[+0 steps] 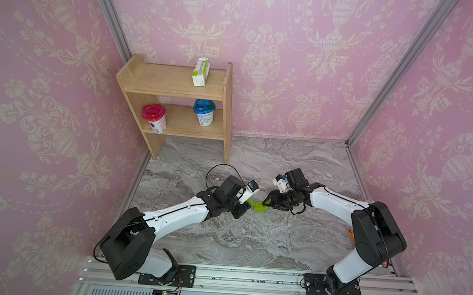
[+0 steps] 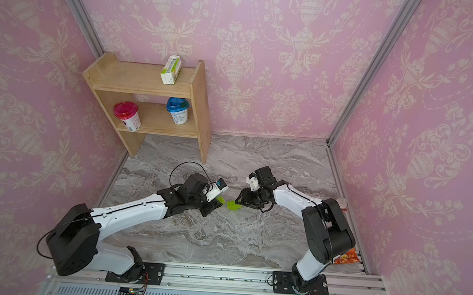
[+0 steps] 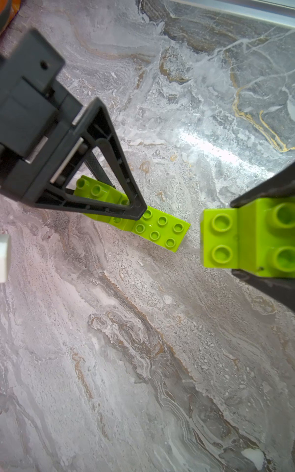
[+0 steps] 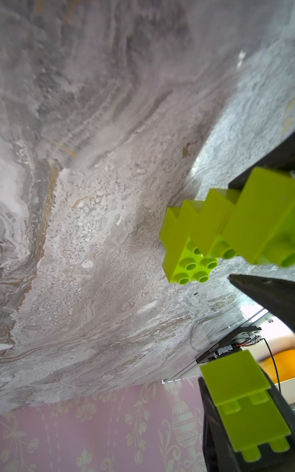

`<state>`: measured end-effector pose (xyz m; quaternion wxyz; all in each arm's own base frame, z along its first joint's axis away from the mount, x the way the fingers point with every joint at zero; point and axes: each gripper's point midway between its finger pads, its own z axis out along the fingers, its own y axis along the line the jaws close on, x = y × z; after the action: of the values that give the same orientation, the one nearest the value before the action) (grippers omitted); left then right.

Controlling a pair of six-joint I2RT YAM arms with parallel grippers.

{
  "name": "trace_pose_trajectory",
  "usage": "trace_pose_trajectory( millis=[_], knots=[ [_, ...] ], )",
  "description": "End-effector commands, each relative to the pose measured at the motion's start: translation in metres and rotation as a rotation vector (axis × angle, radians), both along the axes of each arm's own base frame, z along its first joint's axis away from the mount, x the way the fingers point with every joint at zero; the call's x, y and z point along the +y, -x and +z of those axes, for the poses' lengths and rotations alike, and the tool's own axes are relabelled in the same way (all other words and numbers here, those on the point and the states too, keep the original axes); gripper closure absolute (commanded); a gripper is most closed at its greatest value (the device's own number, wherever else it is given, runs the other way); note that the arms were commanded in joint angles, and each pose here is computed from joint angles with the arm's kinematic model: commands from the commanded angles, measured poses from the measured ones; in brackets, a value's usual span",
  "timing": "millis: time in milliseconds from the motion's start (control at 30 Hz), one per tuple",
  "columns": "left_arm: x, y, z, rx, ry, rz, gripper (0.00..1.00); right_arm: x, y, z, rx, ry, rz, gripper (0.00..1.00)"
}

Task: Assemble the letter v with lego
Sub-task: Assemble the lego brick with the lego brick.

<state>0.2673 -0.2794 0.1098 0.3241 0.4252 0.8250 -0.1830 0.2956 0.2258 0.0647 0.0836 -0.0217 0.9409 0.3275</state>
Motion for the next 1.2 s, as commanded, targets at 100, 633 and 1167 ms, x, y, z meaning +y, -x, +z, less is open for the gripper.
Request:
trace_pose_trajectory(
  millis=[100,633,1167],
  knots=[
    [-0.006,0.005,-0.012,0.07,-0.024,-0.194,0.92,0.004,-0.006,0.016,-0.045,-0.02,0.027,0.47],
    [-0.012,-0.011,-0.025,0.071,-0.098,-0.375,1.0,0.009,-0.008,0.017,-0.045,-0.039,0.033,0.49],
    [-0.008,-0.02,-0.034,0.09,-0.144,-0.387,1.0,0.01,-0.008,0.014,-0.041,-0.04,0.043,0.49]
  ],
)
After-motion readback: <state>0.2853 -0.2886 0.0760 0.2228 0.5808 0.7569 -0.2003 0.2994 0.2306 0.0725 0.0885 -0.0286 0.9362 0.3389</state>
